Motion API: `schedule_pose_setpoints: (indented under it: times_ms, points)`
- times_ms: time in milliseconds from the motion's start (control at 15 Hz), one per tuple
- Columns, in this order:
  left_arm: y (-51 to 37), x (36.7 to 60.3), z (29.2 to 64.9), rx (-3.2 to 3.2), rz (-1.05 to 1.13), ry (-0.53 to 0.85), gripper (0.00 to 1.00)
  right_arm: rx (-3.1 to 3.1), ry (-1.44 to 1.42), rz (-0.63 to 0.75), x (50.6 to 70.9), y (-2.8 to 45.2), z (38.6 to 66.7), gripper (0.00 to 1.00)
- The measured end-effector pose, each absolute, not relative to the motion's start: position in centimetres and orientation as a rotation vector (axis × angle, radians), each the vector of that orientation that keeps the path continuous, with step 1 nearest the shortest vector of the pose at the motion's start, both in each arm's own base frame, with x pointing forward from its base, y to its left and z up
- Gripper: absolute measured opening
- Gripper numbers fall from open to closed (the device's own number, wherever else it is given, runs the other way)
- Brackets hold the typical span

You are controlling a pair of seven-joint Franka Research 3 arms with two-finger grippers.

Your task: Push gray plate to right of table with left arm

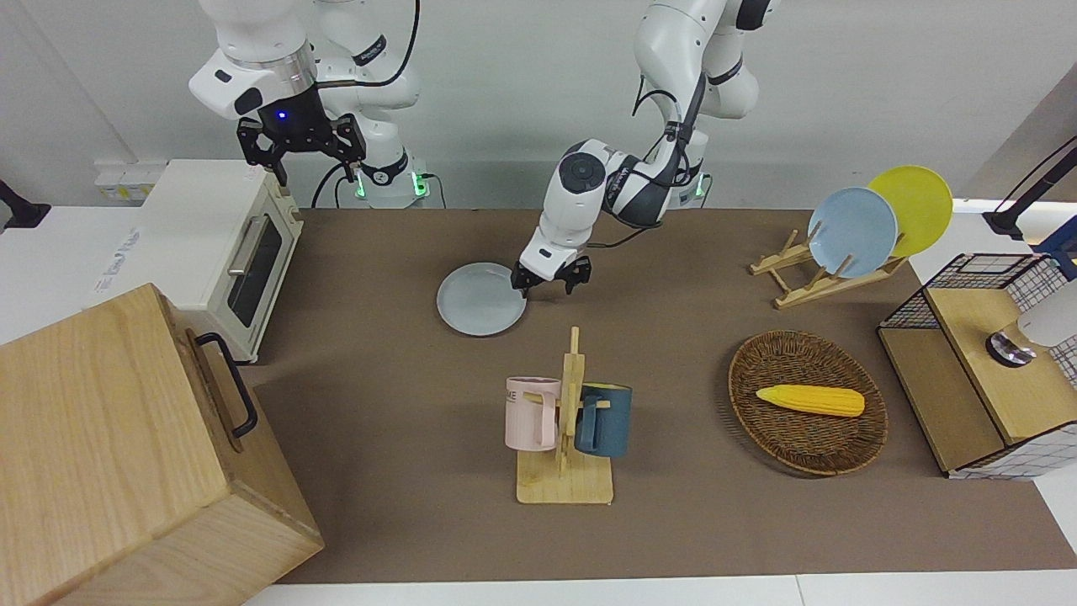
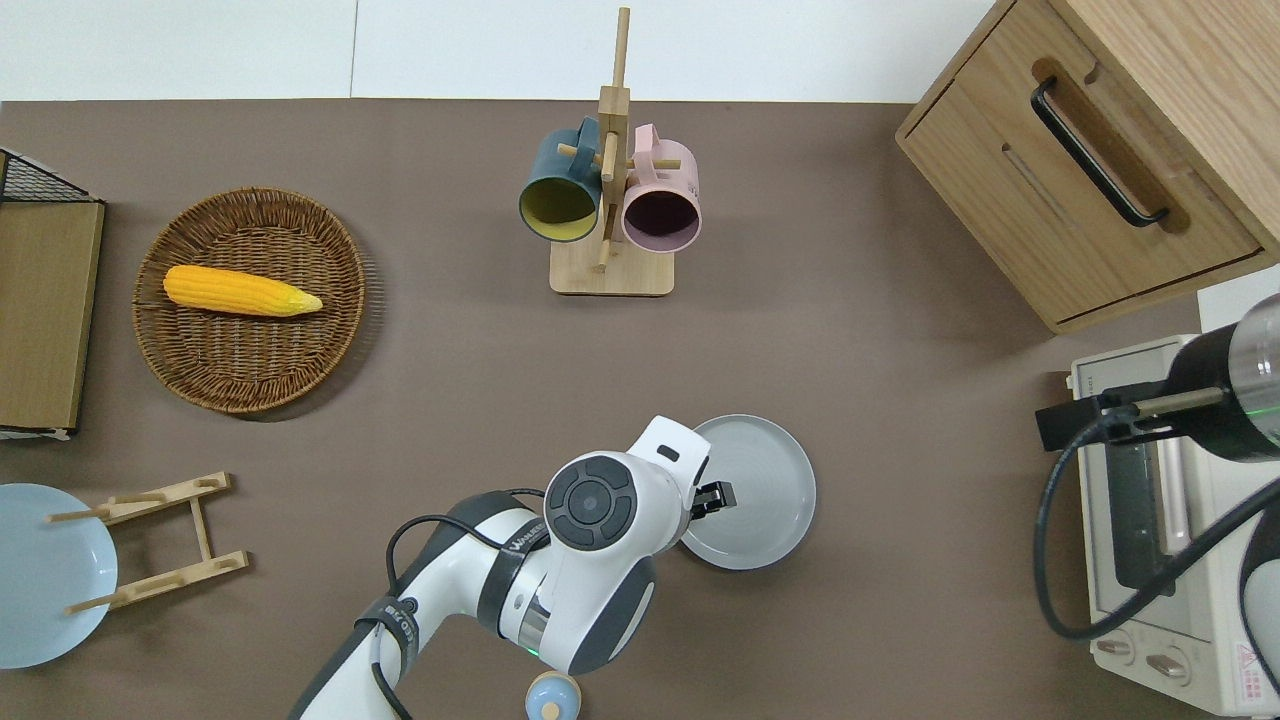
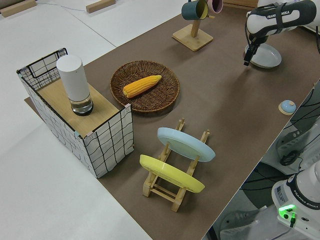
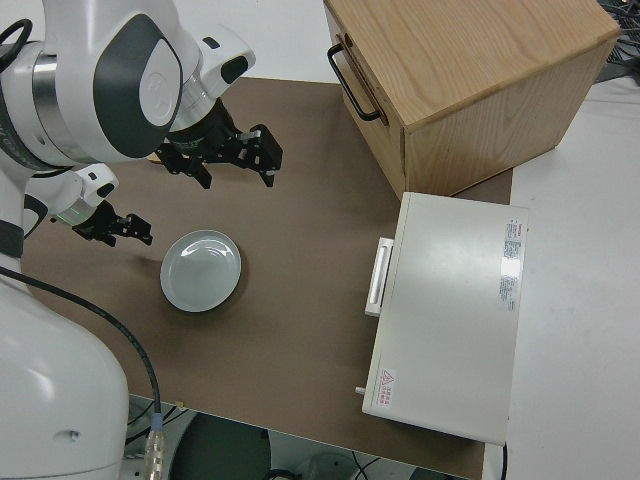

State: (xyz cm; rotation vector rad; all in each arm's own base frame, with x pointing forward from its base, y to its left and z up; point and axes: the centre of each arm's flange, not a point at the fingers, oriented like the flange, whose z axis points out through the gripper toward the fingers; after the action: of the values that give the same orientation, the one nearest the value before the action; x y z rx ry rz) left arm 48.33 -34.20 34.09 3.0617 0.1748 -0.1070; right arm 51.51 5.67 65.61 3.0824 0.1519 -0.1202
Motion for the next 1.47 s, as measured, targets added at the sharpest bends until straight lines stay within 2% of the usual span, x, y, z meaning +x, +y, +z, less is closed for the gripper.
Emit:
schedule_pose_setpoints:
  times_ms: [267, 400, 600, 1133, 1467]
  points:
    - [-24.8, 52.7, 37.9, 3.089, -0.090, 0.133, 1.00, 3.082, 0.152, -0.120, 51.5, 5.7, 65.6, 1.00]
    - [-20.1, 53.9, 40.8, 3.097, -0.088, 0.133, 1.00, 3.082, 0.152, -0.120, 51.5, 5.7, 65.6, 1.00]
    - [-15.9, 54.3, 44.0, 3.104, -0.071, 0.185, 1.00, 3.082, 0.152, -0.120, 51.5, 5.7, 65.6, 1.00]
    - [-9.3, 55.2, 48.9, 3.110, -0.067, 0.251, 1.00, 3.082, 0.152, -0.120, 51.5, 5.7, 65.6, 1.00]
    - [-5.1, 54.0, 56.3, 3.117, -0.081, 0.255, 1.00, 3.082, 0.152, -0.120, 51.5, 5.7, 65.6, 1.00]
